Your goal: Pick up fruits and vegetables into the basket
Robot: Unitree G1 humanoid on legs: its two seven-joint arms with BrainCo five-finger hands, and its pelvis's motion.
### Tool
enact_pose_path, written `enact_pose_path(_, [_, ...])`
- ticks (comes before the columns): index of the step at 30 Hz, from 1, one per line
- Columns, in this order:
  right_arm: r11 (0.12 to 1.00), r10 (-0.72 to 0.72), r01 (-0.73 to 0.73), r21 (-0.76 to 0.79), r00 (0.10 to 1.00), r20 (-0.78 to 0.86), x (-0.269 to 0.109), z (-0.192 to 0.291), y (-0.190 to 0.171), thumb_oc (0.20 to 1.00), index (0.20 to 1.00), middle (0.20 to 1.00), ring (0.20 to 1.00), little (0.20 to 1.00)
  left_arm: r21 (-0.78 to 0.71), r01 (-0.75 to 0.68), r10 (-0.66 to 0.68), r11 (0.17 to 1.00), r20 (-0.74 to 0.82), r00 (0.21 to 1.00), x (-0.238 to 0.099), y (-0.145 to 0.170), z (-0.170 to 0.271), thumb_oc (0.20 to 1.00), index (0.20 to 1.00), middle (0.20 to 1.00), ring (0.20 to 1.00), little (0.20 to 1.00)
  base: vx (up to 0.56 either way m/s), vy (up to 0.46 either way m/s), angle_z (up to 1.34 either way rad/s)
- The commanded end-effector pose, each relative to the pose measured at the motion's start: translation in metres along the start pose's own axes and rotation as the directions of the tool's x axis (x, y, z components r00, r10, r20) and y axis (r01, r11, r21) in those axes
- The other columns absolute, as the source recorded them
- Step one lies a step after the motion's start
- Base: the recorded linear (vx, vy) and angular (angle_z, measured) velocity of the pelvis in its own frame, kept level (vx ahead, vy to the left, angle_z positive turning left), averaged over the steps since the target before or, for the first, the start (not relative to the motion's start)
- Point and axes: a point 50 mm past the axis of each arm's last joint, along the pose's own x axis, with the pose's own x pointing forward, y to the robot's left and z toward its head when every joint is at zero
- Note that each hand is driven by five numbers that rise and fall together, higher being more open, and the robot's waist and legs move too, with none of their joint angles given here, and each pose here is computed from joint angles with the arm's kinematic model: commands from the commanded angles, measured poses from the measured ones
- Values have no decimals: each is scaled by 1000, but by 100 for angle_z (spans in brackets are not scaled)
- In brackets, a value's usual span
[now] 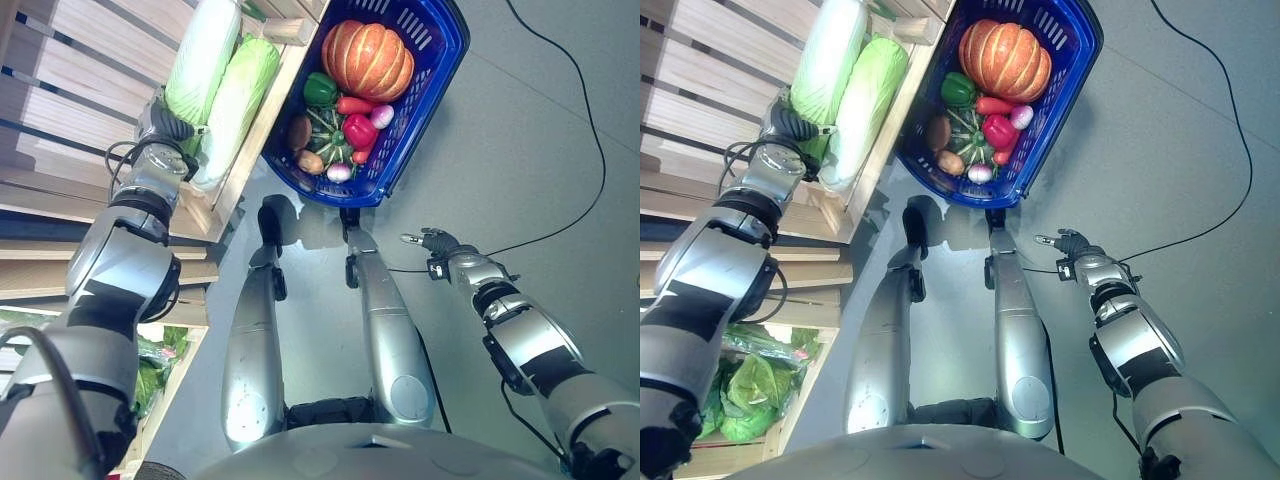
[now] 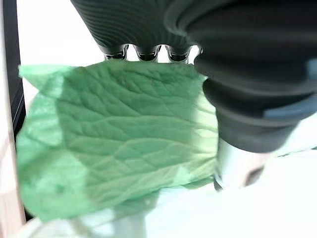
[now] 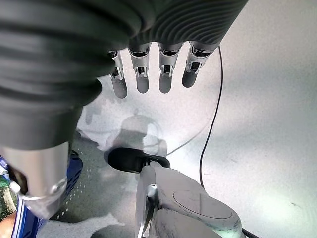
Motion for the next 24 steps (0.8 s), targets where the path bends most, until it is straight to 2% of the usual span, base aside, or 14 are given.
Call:
enact_pose_path(1, [1000,-14,14,-9,998,-62,-1,-17,-1,1000,1000,1000,1000,1000,62,153,-149,986,-66,987,-13,-40,-21,200,200,200,200,200,0,0,0])
enact_pose_path(16, [1000,-20,20,7,998,-56,-1,-17,-4,1000,1000,1000,1000,1000,-24,145,-146,989,-56,988,-14,-41,-23,200,200,200,200,200,0,0,0])
enact_pose_path(24, [991,-53,52,126,999,9,-1,-11,-9,1000,1000,1000,1000,1000,-227,65,-69,972,-9,998,-12,-32,-19,200,200,200,200,200,0,0,0])
